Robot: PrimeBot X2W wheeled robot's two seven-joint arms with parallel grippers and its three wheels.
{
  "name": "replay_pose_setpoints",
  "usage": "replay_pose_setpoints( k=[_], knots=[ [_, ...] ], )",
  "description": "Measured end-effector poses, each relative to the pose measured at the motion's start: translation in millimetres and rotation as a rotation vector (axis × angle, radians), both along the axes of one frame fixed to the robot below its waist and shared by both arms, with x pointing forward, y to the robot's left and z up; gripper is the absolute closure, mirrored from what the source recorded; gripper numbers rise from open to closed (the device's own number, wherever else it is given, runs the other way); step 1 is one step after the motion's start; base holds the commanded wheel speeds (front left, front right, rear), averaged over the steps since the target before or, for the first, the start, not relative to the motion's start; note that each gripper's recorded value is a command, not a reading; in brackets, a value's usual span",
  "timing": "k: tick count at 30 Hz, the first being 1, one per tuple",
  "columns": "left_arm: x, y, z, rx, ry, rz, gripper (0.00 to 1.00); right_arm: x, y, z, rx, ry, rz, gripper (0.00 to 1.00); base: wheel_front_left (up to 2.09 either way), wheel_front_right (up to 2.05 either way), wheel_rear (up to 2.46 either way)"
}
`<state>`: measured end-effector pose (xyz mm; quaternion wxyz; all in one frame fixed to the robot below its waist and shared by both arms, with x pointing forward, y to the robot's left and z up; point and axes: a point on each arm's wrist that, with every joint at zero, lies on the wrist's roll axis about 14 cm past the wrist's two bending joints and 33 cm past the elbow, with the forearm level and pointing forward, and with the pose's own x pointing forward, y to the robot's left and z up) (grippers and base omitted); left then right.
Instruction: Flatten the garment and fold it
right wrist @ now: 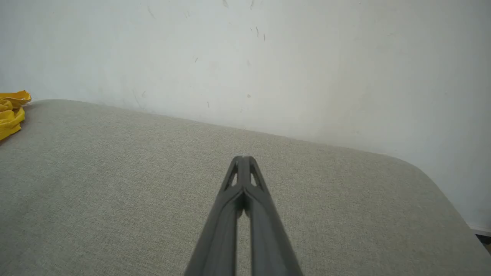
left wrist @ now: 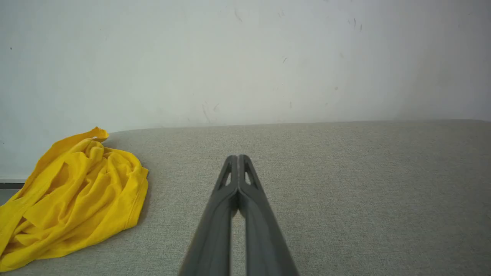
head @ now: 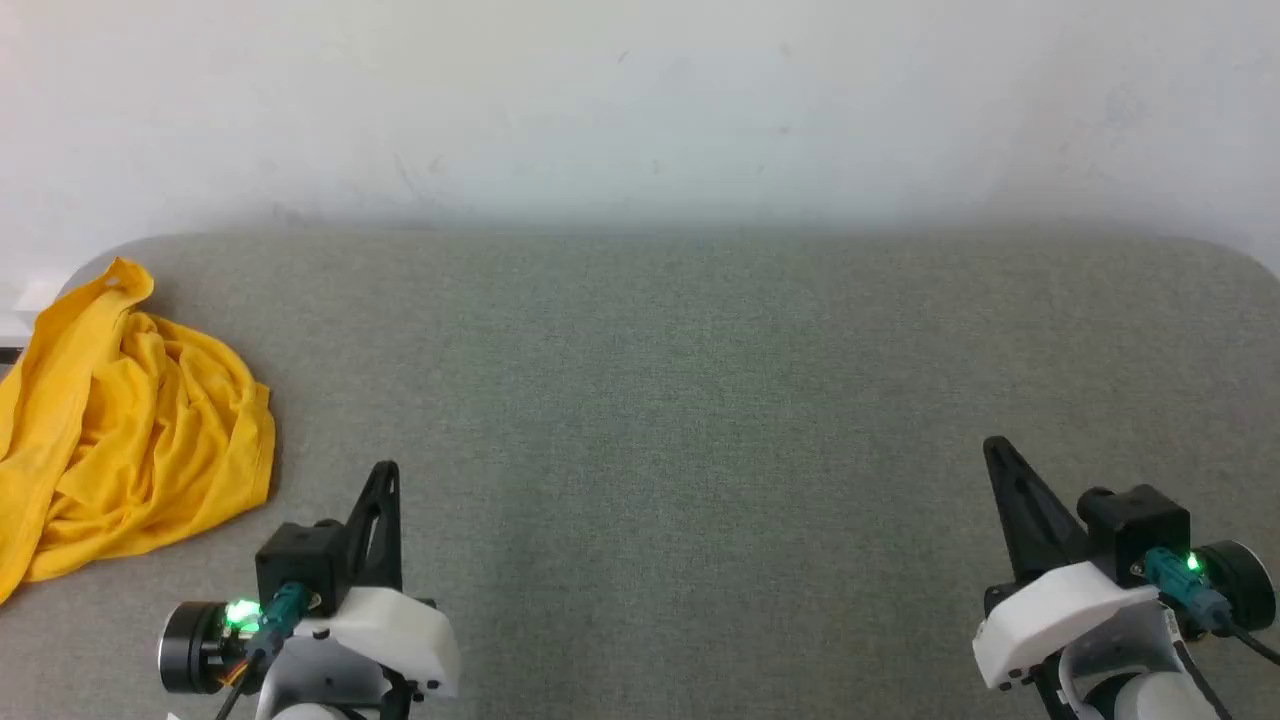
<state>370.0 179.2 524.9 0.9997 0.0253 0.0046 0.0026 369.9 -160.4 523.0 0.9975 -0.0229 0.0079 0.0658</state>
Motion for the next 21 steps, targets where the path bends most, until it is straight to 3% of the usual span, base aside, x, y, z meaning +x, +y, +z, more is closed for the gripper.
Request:
replay_pose_setpoints(
  k=[10, 11, 21],
  knots=[
    [0.0, 0.0, 0.0, 0.000, 0.000, 0.000, 1.00, 0.0, -0.1, 0.0, 0.000, 0.000, 0.000, 1.00, 0.00, 0.00, 0.00],
    [0.0, -0.1, 0.0, 0.000, 0.000, 0.000, 0.00, 0.0, -0.1, -0.1, 0.000, 0.000, 0.000, 0.00, 0.00, 0.00, 0.00],
    [-0.2, -0.6, 0.2, 0.000, -0.004, -0.002, 0.00, 0.0, -3.4, -1.7, 0.003, 0.003, -0.009, 0.00, 0.00, 0.00, 0.00]
  ],
)
